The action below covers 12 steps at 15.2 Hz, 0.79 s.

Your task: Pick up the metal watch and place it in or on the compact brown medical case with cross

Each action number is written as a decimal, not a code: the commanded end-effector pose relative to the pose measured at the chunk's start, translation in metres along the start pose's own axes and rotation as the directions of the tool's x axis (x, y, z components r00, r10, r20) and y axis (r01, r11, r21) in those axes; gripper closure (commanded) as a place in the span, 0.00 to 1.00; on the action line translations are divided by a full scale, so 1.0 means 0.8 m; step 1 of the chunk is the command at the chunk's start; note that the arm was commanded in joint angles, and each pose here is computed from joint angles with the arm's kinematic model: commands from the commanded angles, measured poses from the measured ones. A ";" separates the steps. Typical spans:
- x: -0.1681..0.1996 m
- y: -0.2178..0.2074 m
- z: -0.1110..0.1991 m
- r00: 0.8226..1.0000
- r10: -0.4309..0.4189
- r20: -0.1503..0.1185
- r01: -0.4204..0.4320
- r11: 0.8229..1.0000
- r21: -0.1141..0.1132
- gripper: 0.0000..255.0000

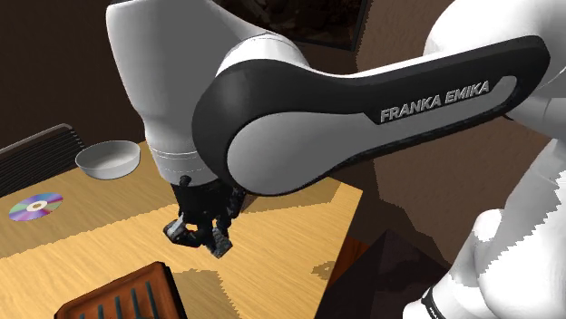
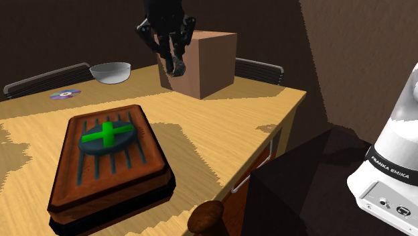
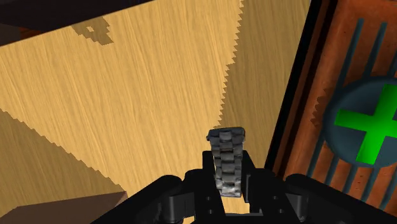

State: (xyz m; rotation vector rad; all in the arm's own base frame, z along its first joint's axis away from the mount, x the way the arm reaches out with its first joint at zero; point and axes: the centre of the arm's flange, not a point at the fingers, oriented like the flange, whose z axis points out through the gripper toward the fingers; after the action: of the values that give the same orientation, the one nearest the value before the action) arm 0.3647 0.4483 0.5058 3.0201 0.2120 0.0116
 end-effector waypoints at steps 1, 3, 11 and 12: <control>-0.003 -0.031 -0.005 1.000 0.002 0.000 -0.002 1.000 0.000 1.00; -0.007 -0.063 -0.010 1.000 0.002 0.000 -0.002 1.000 0.000 1.00; -0.025 -0.192 -0.030 1.000 0.002 0.000 -0.002 1.000 0.000 1.00; -0.027 -0.214 -0.033 1.000 0.003 0.000 -0.003 1.000 0.000 1.00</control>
State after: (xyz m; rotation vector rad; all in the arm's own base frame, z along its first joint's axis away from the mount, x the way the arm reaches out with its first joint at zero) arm 0.3240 0.6023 0.5112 3.0218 0.2120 0.0118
